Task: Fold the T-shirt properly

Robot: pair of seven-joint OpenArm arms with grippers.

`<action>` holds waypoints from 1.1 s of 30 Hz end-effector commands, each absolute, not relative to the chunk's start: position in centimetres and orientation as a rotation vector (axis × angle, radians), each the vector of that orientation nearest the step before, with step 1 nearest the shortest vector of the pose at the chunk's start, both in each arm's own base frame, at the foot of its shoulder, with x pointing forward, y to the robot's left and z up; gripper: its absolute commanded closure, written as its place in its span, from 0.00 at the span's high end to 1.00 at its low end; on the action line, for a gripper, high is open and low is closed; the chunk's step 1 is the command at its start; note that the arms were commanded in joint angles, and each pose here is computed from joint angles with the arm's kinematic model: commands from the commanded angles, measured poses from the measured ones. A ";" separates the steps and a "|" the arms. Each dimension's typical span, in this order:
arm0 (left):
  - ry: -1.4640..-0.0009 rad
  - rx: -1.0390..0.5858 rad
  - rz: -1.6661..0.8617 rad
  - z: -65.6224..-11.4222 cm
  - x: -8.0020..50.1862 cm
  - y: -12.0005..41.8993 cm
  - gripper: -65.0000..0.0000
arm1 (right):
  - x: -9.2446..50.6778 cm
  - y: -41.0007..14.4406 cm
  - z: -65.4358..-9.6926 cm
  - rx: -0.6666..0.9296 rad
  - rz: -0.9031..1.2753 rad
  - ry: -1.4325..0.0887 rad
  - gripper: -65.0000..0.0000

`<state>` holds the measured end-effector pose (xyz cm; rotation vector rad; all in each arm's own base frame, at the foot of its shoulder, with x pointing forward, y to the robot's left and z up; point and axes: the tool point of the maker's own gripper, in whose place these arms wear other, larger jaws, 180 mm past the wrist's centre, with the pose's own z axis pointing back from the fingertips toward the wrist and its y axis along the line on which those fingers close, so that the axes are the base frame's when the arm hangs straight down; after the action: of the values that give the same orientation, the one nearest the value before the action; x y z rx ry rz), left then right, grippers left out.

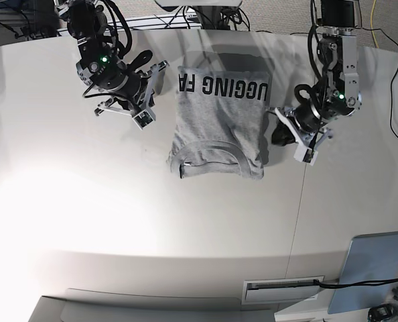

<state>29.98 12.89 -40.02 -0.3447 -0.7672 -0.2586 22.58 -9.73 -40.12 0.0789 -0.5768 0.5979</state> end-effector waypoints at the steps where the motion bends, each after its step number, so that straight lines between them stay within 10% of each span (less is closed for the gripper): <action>1: -0.812 -0.348 -0.266 -38.9 30.8 13.0 0.03 | 23.2 -9.6 -39.2 0.079 0.599 -0.615 0.00; 13: -1.000 -0.553 -0.308 -30.8 32.1 8.4 0.03 | 23.2 -9.6 -39.2 0.077 0.599 -0.613 0.00; 33: -0.748 -0.294 -0.218 -42.9 30.7 10.7 0.03 | 22.9 -10.0 -39.5 0.061 0.601 -0.583 0.00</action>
<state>31.05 10.46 -42.56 -0.3095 -0.7777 -0.2070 22.20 -10.19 -40.45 0.0604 -0.5425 0.5988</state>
